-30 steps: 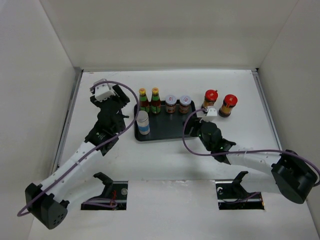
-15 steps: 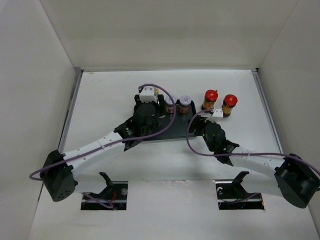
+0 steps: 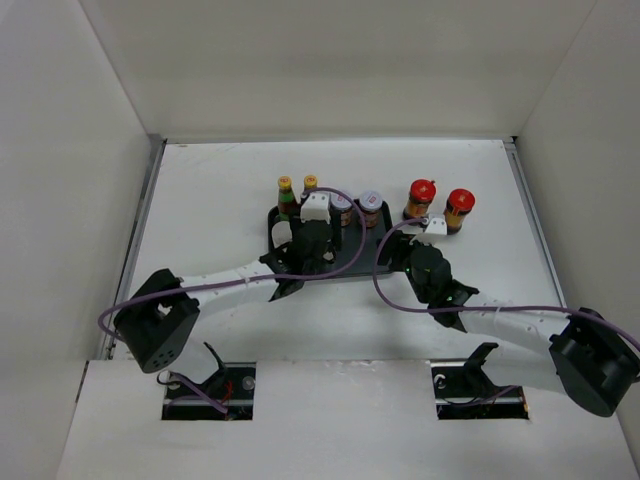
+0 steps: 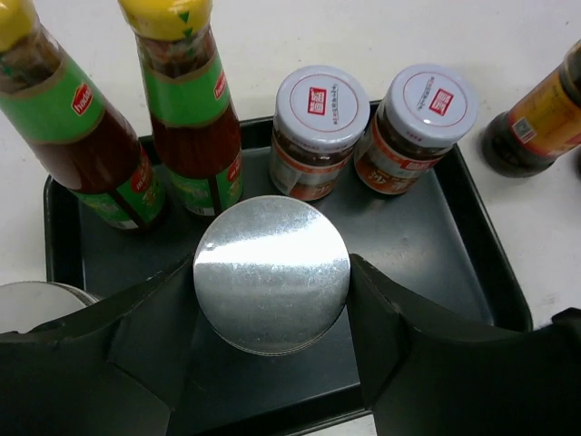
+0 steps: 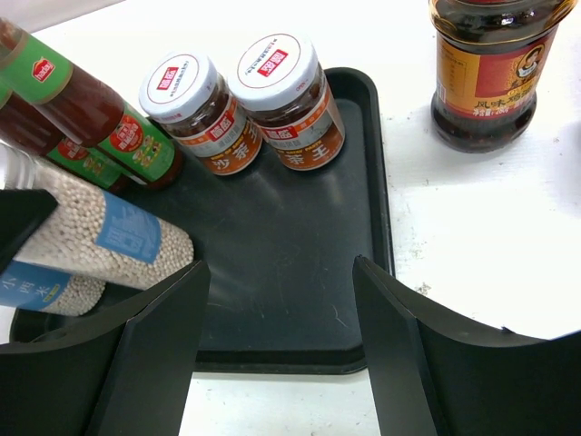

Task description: Organize the condiment bottles

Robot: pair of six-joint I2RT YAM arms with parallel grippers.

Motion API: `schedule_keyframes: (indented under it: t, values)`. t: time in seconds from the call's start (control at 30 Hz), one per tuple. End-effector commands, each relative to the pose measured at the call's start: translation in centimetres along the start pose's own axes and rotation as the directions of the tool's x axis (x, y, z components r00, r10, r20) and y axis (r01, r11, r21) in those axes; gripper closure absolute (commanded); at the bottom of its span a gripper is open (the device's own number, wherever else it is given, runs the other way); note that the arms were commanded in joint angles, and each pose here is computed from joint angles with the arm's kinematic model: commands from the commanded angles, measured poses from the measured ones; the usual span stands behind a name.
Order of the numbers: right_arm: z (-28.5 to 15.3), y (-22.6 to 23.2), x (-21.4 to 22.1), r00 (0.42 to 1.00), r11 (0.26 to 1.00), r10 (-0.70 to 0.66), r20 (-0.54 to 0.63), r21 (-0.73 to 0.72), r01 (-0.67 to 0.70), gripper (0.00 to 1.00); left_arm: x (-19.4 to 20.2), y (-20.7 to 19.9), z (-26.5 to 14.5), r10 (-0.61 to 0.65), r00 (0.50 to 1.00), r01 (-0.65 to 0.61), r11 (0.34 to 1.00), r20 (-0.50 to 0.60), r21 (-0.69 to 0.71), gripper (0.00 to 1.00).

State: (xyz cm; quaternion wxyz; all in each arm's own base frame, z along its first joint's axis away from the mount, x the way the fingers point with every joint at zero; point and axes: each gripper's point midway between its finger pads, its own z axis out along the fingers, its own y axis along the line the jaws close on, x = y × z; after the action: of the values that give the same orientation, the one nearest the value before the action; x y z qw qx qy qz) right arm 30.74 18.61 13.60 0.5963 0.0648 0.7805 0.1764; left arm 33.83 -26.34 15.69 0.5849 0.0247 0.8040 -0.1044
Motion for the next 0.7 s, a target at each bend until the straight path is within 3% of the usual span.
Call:
schedule_keyframes:
  t: [0.0, 0.37, 0.53, 0.67]
  values:
    - [0.0, 0.3, -1.8, 0.998, 1.000, 0.025, 0.064, -0.006, -0.025, 0.29, -4.2, -1.3, 0.1, -0.129, 0.982, 0.124, 0.991, 0.137, 0.047, 0.56]
    - [-0.1, 0.3, -2.0, 0.997, 1.000, 0.024, 0.069, -0.009, -0.023, 0.29, -2.6, 0.3, 0.2, -0.068, 0.989, 0.072, 0.997, 0.128, -0.029, 0.45]
    - [-0.1, 0.3, -2.2, 0.997, 1.000, 0.026, 0.075, -0.007, -0.026, 0.24, -1.9, -0.5, 0.2, -0.013, 0.993, 0.015, 1.000, 0.113, -0.020, 0.43]
    - [-0.2, 0.0, -2.2, 0.997, 1.000, 0.027, 0.079, 0.001, -0.027, 0.19, -1.8, -1.4, 0.1, -0.002, 0.994, 0.003, 1.000, 0.107, -0.006, 0.28]
